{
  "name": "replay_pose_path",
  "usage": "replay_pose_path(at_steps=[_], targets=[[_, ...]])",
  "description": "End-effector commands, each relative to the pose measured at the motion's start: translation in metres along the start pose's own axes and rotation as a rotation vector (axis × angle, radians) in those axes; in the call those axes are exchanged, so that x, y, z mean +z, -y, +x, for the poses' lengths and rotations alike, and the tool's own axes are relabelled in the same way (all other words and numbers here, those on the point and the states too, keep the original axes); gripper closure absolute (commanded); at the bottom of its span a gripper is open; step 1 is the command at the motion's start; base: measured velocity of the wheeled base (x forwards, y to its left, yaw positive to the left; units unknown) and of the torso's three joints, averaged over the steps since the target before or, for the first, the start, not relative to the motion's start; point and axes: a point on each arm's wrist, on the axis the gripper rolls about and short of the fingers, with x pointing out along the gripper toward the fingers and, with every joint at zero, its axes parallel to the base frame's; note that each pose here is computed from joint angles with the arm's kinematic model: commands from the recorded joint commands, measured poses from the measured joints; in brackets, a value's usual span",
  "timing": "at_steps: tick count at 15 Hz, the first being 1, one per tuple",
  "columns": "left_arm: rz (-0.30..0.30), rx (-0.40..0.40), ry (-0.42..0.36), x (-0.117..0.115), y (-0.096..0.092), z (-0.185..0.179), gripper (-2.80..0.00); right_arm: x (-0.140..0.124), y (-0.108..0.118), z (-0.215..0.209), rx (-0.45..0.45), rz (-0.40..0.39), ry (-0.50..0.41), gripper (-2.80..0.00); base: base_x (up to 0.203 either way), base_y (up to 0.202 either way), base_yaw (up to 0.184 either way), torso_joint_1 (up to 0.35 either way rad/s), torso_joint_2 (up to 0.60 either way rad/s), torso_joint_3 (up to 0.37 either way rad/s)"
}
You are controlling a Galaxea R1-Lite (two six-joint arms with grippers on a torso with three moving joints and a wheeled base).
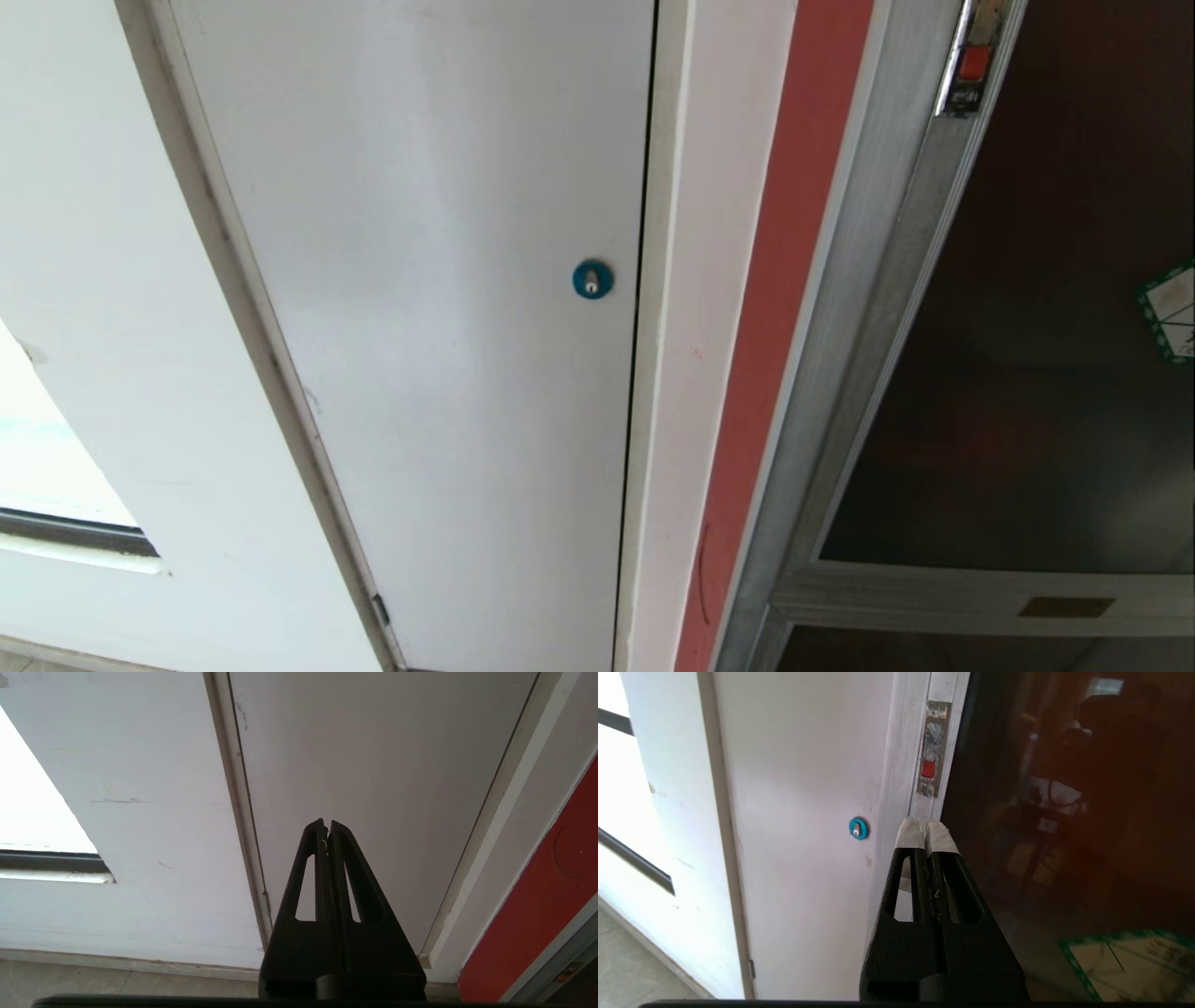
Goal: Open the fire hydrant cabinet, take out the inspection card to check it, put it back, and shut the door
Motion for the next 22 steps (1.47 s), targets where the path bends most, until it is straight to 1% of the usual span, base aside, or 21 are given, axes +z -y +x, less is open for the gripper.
replay_pose_path(at_steps=[1,4,8,10,13,16,19,22], targets=[[0.000,0.000,-0.007,-0.002,0.000,0.001,0.00,0.003,-0.006,-0.025,-0.011,-0.009,0.034,0.00,0.000,0.000,0.000,0.000,0.00,0.000],[0.000,0.000,-0.007,-0.002,0.000,0.001,0.00,-0.003,-0.014,-0.055,-0.058,-0.017,0.031,0.00,0.000,0.000,0.000,0.000,0.00,0.000],[0.000,0.000,-0.007,-0.002,0.000,0.001,0.00,-0.030,-0.033,-0.093,-0.164,-0.058,0.043,0.00,0.000,0.000,0.000,0.000,0.00,0.000],[0.000,0.000,-0.006,-0.002,0.000,0.000,0.00,-0.047,-0.041,-0.107,-0.177,-0.064,0.046,0.00,0.000,0.000,0.000,0.000,0.00,0.000],[0.000,0.000,-0.007,-0.002,0.000,0.001,0.00,-0.064,-0.046,-0.120,-0.182,-0.056,0.018,0.00,0.000,0.000,0.000,0.000,0.00,0.000],[0.000,0.000,-0.007,-0.002,0.000,0.001,0.00,-0.093,-0.051,-0.133,-0.181,-0.051,0.001,0.00,0.000,0.000,0.000,0.000,0.00,0.000],[0.000,0.000,-0.007,-0.002,0.000,0.001,0.00,-0.129,-0.054,-0.141,-0.187,-0.040,-0.030,0.00,0.000,0.000,0.000,0.000,0.00,0.000],[0.000,0.000,-0.007,-0.002,0.000,0.001,0.00,-0.167,-0.053,-0.145,-0.236,-0.030,-0.068,0.00,0.000,0.000,0.000,0.000,0.00,0.000]])
